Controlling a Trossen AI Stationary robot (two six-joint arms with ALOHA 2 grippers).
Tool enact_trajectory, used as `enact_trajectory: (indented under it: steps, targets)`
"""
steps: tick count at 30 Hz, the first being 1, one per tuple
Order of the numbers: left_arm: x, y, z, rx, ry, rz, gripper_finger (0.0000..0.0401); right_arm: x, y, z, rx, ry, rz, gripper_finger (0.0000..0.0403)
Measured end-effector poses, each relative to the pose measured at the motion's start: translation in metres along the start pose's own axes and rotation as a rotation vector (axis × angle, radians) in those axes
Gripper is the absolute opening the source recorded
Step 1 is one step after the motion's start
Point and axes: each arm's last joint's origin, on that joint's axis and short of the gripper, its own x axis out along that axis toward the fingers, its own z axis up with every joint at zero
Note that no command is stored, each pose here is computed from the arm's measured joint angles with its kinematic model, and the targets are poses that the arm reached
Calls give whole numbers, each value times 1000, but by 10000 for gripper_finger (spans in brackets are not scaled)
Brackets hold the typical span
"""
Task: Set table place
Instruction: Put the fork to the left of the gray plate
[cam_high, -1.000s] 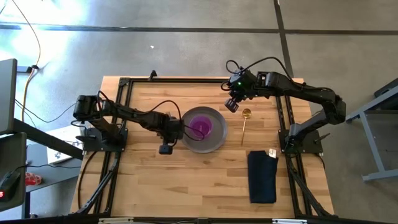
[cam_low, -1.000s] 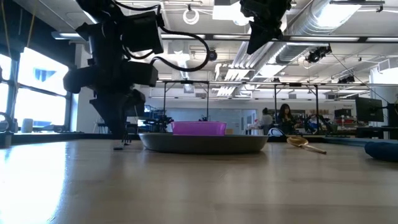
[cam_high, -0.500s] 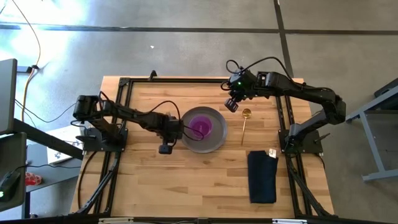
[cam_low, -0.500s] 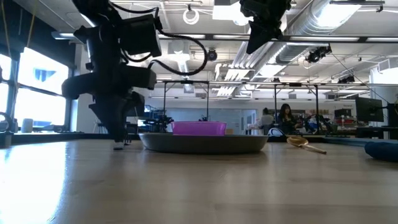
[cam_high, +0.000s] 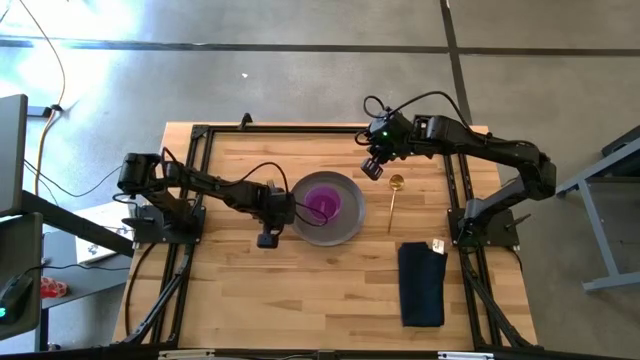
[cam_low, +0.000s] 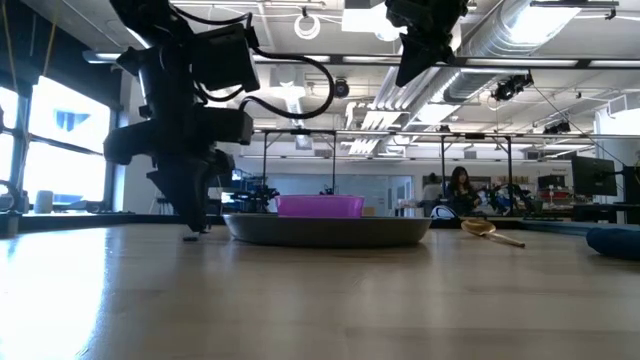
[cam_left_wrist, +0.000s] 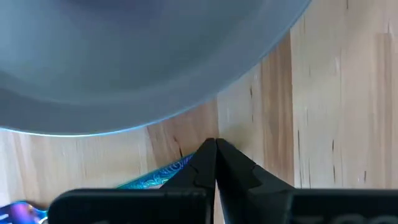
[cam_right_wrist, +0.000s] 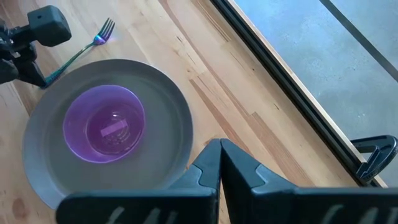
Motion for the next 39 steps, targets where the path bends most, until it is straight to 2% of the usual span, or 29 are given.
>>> enact_trajectory:
  steps: [20,24,30,39]
  targets:
    - [5,-1,-11,-9,39,9,0,0,0,1,1,-6,4,0]
    - [5,-2,-11,-10,37,-21,0,0,0,1,1,-6,4,0]
    - [5,-7,-12,37,38,-136,0,0,0,1,1,-6,4,0]
    - [5,-22,-17,96,97,-171,0,0,0,1,-1,-8,-2,0]
